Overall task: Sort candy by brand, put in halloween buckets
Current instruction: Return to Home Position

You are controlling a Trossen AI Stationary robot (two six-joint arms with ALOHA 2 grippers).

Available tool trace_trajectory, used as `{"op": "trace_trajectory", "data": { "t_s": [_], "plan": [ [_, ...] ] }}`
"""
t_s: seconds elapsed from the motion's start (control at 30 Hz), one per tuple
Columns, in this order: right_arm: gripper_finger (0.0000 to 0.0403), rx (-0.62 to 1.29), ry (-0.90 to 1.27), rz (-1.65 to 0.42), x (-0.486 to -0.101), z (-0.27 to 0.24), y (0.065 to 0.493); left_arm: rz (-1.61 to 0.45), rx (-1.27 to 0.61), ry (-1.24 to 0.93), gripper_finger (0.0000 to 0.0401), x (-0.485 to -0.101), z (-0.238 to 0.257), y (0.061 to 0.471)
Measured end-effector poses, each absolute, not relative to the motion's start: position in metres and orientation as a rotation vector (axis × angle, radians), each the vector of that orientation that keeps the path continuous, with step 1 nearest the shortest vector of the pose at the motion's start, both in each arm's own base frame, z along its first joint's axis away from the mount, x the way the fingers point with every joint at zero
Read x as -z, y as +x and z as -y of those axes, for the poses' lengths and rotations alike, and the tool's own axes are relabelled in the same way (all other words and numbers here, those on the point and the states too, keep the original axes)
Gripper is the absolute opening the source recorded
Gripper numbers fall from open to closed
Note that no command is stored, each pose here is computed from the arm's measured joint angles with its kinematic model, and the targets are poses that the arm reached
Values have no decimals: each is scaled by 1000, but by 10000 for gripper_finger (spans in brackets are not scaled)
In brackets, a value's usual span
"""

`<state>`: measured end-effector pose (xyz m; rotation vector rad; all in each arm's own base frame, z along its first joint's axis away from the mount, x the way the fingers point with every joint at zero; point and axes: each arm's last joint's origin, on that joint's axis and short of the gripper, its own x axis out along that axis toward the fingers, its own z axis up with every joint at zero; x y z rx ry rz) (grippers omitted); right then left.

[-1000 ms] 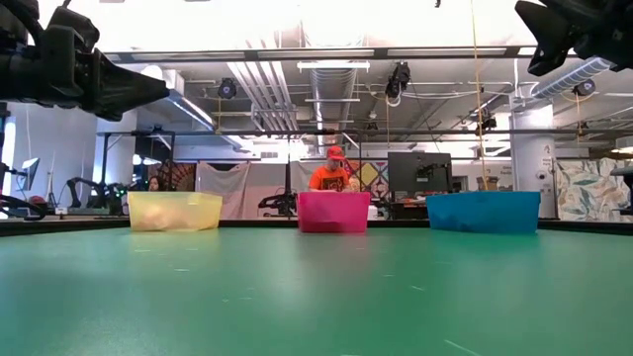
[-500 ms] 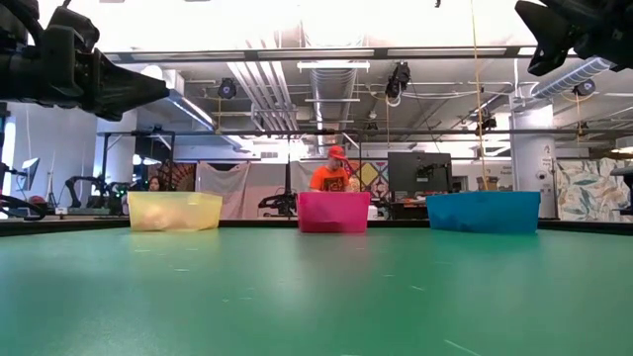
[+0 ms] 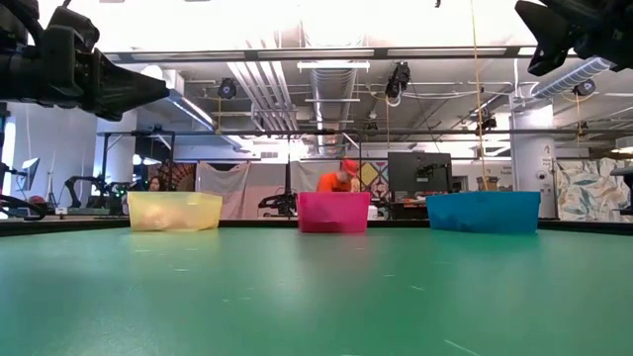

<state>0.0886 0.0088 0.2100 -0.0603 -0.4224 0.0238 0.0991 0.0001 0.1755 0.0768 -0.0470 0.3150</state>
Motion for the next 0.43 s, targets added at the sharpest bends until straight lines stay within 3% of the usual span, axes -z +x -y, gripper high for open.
{"op": "trace_trajectory", "data": {
  "t_s": [0.43],
  "plan": [
    [132, -24, -60, 422, -210, -9, 89, 47, -315, 77, 113, -176, 0, 99]
  ]
}}
